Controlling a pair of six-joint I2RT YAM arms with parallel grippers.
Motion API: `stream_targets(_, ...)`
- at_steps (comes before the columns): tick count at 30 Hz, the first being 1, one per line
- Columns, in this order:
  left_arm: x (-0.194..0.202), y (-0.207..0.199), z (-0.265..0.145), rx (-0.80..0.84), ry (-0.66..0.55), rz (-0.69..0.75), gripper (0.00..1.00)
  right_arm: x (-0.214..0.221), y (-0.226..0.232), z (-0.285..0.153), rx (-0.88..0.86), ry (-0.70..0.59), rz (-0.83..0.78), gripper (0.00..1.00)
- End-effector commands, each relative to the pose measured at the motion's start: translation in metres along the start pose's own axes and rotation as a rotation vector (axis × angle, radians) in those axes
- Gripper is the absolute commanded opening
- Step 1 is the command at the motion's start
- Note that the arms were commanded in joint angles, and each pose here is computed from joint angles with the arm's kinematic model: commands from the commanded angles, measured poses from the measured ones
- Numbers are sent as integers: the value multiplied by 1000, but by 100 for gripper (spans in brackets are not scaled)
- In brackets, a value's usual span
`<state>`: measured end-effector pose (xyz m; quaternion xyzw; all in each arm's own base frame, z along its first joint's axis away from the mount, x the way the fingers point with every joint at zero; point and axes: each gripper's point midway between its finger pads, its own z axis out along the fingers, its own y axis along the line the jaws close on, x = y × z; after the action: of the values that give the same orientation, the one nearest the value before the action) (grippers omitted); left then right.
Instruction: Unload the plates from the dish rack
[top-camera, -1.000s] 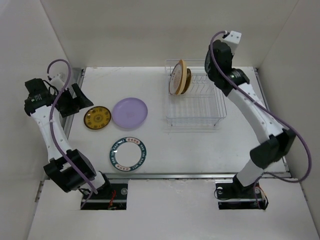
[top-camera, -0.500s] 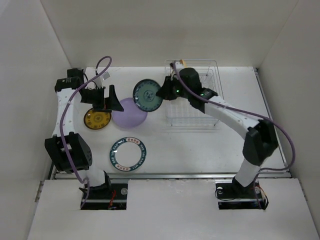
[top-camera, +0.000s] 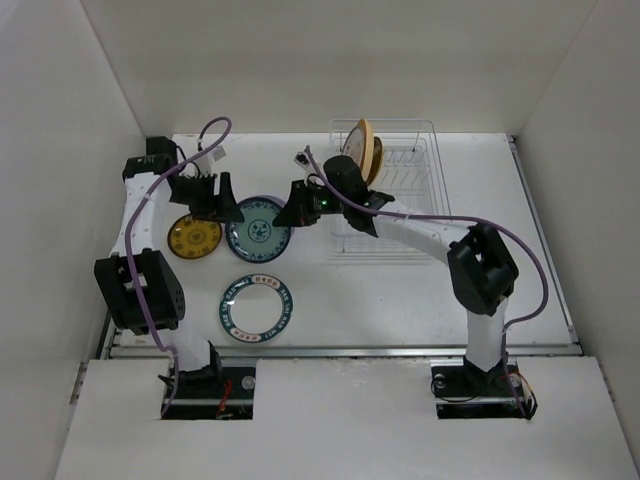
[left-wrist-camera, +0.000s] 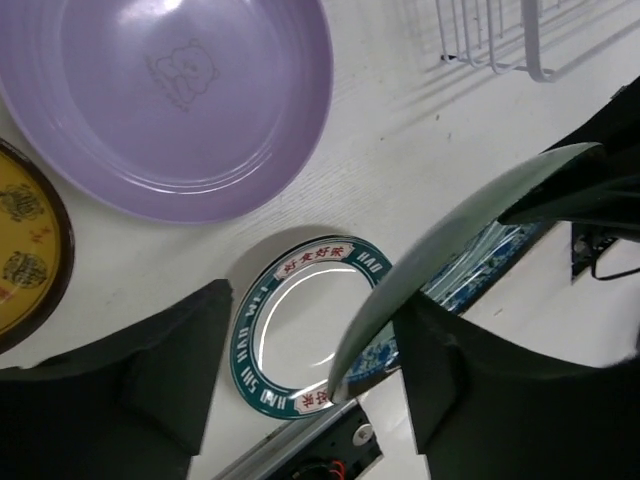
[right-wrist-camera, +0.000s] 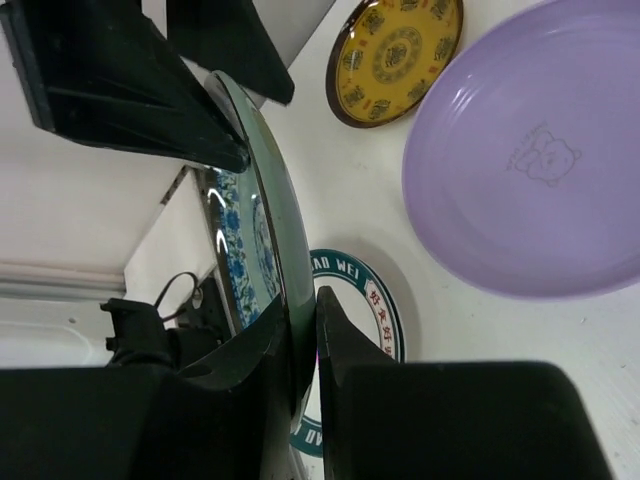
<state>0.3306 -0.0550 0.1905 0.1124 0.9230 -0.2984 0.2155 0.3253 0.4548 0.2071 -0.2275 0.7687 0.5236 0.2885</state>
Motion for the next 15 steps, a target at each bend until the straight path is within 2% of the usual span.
stream_targets(1, 5, -2, 5, 36, 19, 19, 57, -37, 41, 1, -146, -98, -73, 0)
stream_targets(2, 7, -4, 5, 49, 25, 22, 47, -36, 38, 4, -146, -97, -72, 0)
stream_targets(6, 17, -21, 4, 162, 73, 22, 21, -32, 36, 6, -151, -84, -67, 0)
stream_targets(7, 23, -30, 2, 216, 97, -5, 7, -32, 37, 6, -152, -83, -58, 0)
stream_targets(8, 26, -35, 0, 237, 105, -7, 0, -32, 37, 6, -152, -83, -58, 0)
stream_targets(13, 31, -46, -4, 291, 128, -28, 0, -32, 32, 4, -114, -87, -42, 0)
stream_targets(15, 30, -40, -11, 279, 112, -62, 0, -39, 31, 4, -86, -99, -48, 19)
